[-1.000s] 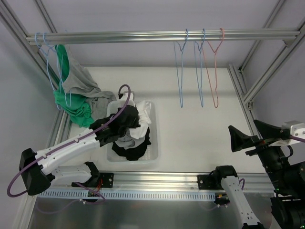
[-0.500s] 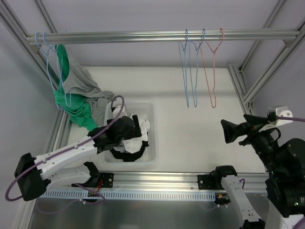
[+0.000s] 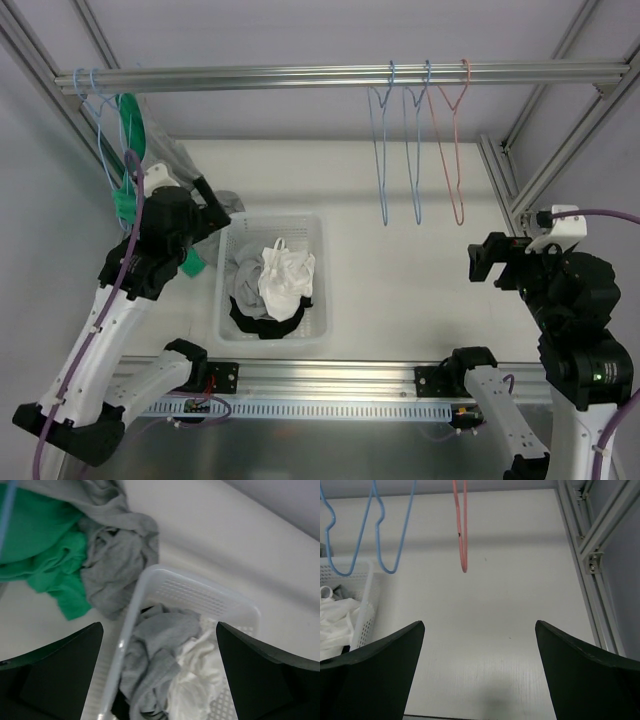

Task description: Remove the tank top from the hanger

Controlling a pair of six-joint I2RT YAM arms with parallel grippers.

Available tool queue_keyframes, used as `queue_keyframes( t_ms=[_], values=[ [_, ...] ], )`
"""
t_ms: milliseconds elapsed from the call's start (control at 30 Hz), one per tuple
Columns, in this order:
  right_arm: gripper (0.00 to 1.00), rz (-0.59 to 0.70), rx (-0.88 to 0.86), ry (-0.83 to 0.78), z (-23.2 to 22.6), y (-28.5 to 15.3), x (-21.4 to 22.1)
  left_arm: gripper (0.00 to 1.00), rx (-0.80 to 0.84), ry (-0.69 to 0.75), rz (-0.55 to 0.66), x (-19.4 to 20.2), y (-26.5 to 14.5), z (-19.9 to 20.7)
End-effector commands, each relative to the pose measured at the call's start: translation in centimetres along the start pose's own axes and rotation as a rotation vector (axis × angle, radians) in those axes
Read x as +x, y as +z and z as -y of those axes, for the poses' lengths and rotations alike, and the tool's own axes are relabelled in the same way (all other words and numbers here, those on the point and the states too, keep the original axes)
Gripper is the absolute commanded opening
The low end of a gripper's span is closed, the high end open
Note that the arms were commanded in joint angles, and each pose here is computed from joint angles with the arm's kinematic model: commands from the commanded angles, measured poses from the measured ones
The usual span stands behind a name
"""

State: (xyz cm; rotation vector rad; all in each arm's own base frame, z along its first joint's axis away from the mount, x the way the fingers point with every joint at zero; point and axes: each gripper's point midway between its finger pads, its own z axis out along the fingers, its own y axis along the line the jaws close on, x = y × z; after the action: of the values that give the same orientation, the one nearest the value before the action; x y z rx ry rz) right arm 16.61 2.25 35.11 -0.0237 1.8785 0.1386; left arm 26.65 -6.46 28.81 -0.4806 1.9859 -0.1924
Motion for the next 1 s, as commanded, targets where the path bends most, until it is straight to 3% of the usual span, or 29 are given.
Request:
queue_keyframes(
  t_ms=[0,133,433,667,967],
  values=[
    [1.0,0.012,0.172,-0.022,3.2,-1.2,0.5,0.99,-0.088,0.076,-0.13,1.3,-0.8,-4.7],
    [1.0,0.012,0.163,-0.016,3.1,-1.7,1.9,0.99,-0.122,0.055,-0.189,2.3,-0.8,-7.1],
    [1.0,-0.023,0.154,-0.08,3.4,0.0,4.9,0.99,-0.217,0.06,-0.035,4.1,-3.7,-11.8],
    [1.0,-0.019,0.15,-0.055,3.1,1.6,5.5,0.99,-0.174,0.03,0.106,2.8,-5.2,-11.9],
    [0.99,-0.045,0.116,-0.045,2.4,2.8,5.7,0.99,-0.114,0.053,0.075,3.3,-4.5,-10.8]
  ],
)
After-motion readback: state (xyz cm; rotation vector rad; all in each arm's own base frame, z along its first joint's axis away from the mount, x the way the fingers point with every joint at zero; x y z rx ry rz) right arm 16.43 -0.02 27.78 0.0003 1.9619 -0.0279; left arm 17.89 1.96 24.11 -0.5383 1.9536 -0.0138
